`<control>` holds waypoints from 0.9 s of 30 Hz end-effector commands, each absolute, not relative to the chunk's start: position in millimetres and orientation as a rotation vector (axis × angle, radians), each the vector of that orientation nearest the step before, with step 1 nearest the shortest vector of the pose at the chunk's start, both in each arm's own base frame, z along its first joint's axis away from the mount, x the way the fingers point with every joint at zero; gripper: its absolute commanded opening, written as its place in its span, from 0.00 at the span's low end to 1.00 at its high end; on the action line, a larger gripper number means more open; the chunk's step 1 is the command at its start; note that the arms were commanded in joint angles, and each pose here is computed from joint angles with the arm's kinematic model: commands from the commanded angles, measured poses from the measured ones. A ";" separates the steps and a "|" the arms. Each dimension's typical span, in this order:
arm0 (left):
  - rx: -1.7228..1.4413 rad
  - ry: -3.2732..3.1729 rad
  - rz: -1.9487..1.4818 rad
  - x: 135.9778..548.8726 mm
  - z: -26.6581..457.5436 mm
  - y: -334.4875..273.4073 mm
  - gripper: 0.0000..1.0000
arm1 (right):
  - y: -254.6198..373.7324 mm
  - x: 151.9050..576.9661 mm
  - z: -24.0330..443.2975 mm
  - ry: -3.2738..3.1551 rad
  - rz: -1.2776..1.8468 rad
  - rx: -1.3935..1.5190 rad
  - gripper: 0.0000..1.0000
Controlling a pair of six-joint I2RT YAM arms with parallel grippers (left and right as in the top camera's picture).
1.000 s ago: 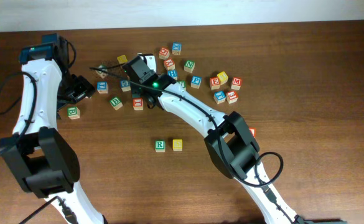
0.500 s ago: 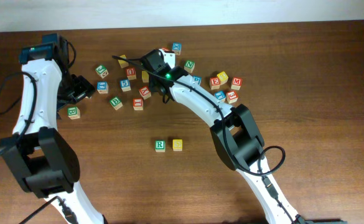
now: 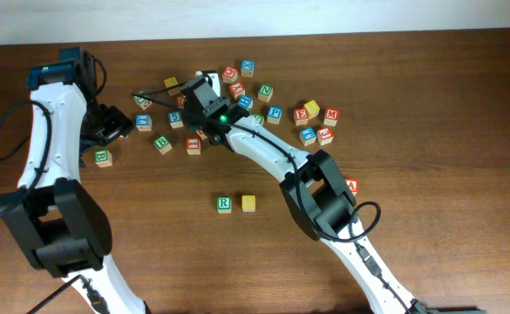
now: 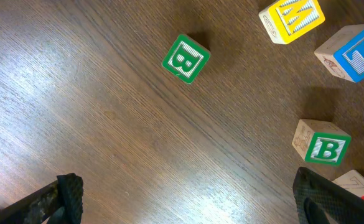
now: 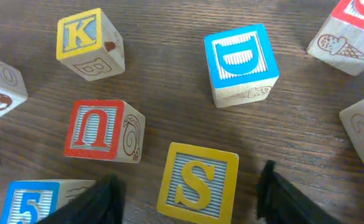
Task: Spell out RSS
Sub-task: 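Reach the right gripper into the cluster and grasp another yellow S block, then carry the S block and set it right of the first S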
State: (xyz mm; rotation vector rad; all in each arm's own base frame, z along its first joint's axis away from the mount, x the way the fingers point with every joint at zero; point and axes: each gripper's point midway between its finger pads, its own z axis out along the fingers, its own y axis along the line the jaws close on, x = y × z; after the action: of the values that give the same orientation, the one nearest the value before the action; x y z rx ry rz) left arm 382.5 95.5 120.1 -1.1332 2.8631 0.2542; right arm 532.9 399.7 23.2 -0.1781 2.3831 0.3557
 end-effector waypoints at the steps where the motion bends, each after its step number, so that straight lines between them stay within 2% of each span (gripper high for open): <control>1: -1.126 2.864 0.265 382.8 120.1 98.0 0.99 | 396.9 537.2 18.1 2.374 0.324 -0.156 0.42; 5: -1.126 2.864 0.265 382.8 120.1 98.0 0.99 | 394.5 540.2 20.9 2.361 0.309 -0.144 0.31; 6: -1.126 2.864 0.265 382.8 120.1 98.0 0.99 | 394.7 540.3 24.8 2.357 0.312 -0.143 0.22; 11: -1.126 2.864 0.265 382.8 120.1 98.0 0.99 | 392.6 538.3 59.4 2.338 0.324 -0.139 0.21; 13: -1.126 2.864 0.265 382.8 120.1 98.0 0.99 | 389.1 534.2 98.0 2.310 0.322 -0.173 0.21; 16: -1.126 2.864 0.265 382.8 120.1 98.0 0.99 | 351.6 513.8 198.7 2.261 0.253 -0.145 0.21; 18: -1.126 2.864 0.265 382.8 120.1 98.0 0.99 | 306.0 482.3 248.0 2.311 0.176 -0.173 0.21; 20: -1.126 2.864 0.265 382.8 120.1 98.0 0.99 | 255.3 447.5 275.5 2.402 0.108 -0.162 0.18; 21: -1.126 2.864 0.265 382.8 120.1 98.0 0.99 | 229.0 420.0 282.8 2.490 0.103 -0.167 0.18; 23: -1.126 2.864 0.265 382.8 120.1 98.0 0.99 | 208.3 383.0 268.3 2.657 0.066 -0.203 0.18; 27: -1.126 2.864 0.265 382.8 120.1 98.0 0.99 | 201.6 348.1 229.3 2.872 0.024 -0.262 0.17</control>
State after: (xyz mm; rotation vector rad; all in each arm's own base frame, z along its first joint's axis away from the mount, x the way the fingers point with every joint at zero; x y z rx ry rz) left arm 382.4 95.4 119.8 -1.1334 2.8638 0.2545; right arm 357.5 194.8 246.3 -0.2255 2.8029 -0.0068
